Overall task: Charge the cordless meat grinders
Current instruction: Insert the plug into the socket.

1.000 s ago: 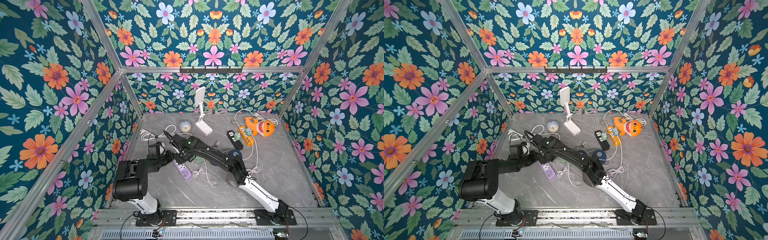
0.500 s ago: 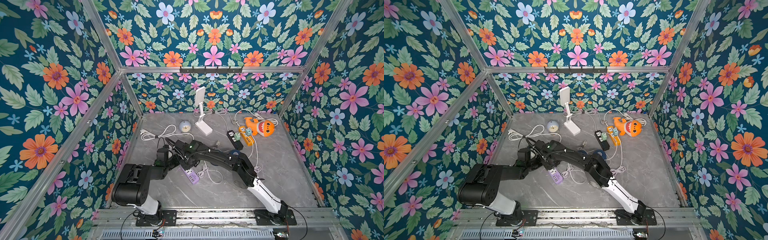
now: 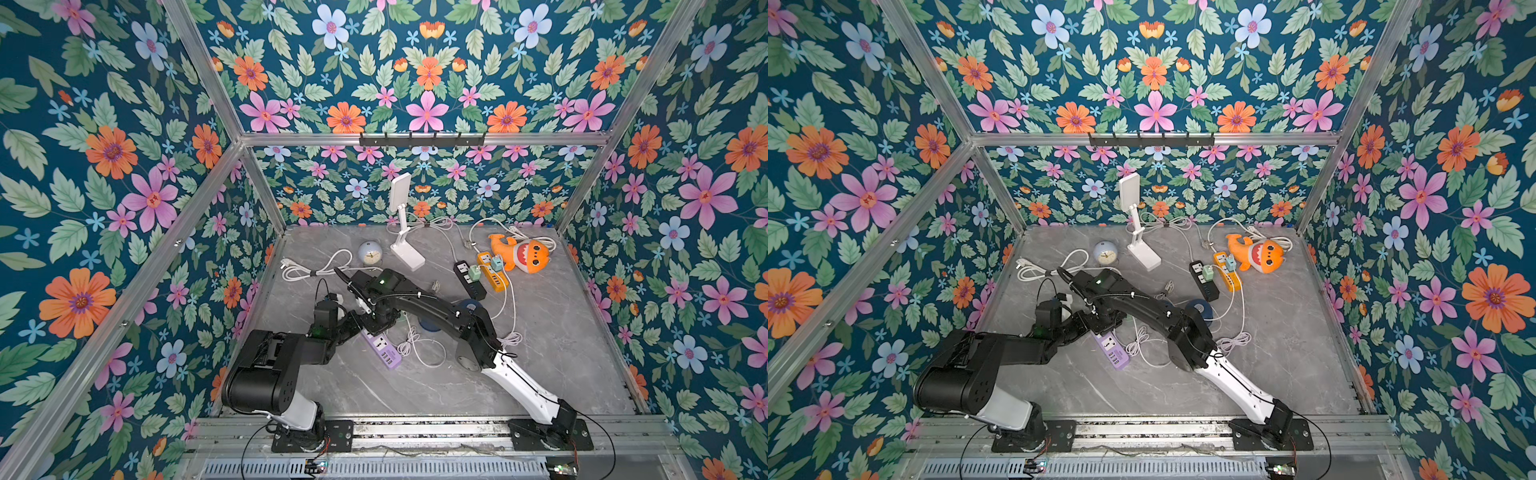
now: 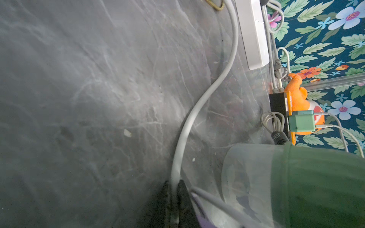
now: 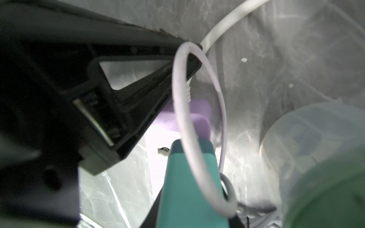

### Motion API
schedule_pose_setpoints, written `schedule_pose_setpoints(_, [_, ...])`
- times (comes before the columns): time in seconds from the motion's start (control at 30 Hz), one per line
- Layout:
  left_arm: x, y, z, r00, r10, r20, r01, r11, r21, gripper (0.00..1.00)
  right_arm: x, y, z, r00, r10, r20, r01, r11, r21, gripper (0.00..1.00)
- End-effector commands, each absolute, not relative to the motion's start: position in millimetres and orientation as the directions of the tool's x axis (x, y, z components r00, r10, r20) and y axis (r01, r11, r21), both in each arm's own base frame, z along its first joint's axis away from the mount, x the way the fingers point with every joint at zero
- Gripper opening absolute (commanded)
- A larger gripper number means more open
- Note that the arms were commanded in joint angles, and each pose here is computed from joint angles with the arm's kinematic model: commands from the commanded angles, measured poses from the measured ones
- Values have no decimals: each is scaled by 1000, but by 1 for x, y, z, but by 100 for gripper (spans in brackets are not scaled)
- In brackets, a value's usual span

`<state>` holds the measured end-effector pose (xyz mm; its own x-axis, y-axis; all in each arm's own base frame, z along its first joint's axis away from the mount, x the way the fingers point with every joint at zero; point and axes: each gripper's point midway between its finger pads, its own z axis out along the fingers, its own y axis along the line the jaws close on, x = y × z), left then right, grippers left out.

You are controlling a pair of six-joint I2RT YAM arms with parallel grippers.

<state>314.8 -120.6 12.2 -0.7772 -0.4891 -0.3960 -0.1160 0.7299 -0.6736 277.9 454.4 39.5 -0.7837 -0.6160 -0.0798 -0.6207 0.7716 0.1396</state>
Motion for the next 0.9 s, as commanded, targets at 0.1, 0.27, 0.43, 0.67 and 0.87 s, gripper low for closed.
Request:
schedule_pose_setpoints(0.1, [267, -130, -26, -877, -437, -198, -213, 725, -655, 8, 284, 431, -8, -791, -611, 15, -611, 791, 22, 0])
schedule_pose_setpoints(0.27, [266, -141, -28, -888, -415, -199, -196, 732, -652, 7, 287, 430, -12, -795, -606, 9, -606, 795, 8, 0])
schedule_pose_setpoints(0.43, [263, -150, -32, -891, -413, -190, -197, 727, -658, 5, 295, 436, -13, -796, -605, -25, -606, 796, 3, 0])
schedule_pose_setpoints(0.67, [260, -155, -34, -889, -418, -184, -201, 719, -665, 4, 272, 425, -40, -767, -639, 57, -641, 765, -61, 0])
schedule_pose_setpoints(0.87, [256, -166, -33, -897, -402, -181, -184, 715, -674, 3, 260, 411, -33, -772, -633, 57, -635, 771, -46, 0])
